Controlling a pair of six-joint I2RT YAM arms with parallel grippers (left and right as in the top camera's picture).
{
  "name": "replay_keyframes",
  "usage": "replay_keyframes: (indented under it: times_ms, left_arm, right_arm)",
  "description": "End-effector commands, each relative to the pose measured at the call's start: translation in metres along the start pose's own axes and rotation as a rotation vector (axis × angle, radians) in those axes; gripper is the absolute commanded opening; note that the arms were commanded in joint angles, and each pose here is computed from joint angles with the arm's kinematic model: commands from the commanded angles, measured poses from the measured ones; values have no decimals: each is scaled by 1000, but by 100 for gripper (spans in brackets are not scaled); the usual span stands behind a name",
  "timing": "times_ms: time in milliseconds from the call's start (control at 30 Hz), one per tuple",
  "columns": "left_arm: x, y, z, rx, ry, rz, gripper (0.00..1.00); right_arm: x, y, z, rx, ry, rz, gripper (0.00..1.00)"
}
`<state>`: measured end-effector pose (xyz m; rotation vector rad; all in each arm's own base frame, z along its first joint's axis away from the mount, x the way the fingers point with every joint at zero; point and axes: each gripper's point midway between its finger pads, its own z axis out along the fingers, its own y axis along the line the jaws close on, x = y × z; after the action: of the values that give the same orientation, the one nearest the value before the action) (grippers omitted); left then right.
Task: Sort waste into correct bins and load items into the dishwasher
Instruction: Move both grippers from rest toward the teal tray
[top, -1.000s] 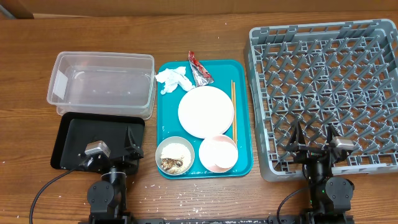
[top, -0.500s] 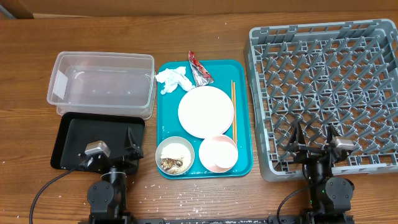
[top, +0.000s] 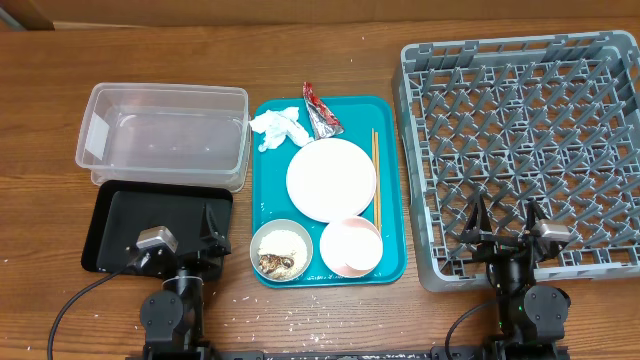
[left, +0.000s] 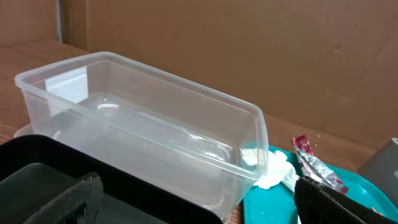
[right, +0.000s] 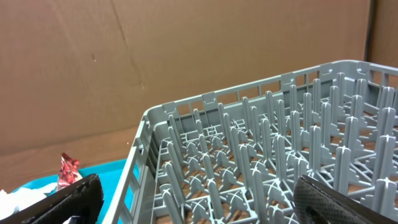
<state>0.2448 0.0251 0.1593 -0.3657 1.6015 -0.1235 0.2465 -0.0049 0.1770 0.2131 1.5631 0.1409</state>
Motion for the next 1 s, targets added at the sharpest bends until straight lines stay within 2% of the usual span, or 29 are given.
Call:
replay_keyframes:
  times_ms: [0, 133, 267, 467, 600, 733, 967]
  left_arm:
    - [5, -13, -1, 82, 21, -8, 100]
    - [7, -43, -6, 255, 53, -52, 100]
    - [1, -47, -7, 273, 44, -135, 100]
    - [-46, -73, -24, 369, -15, -101, 100]
    - [-78, -82, -35, 355, 26, -66, 100]
    - [-102, -93, -36, 324, 162, 1, 100]
    - [-122, -115, -13, 278, 560, 45, 100]
  right_arm:
    - [5, -3, 0, 12, 11, 0, 100]
    - [8, 11, 0, -72, 30, 1, 100]
    - [5, 13, 0, -81, 18, 2, 100]
    - [-48, 30, -10, -141, -109, 10, 100]
    - [-94, 40, -23, -162, -173, 68, 100]
    - [-119, 47, -26, -149, -75, 137, 100]
    - [-145, 73, -9, -164, 235, 167, 100]
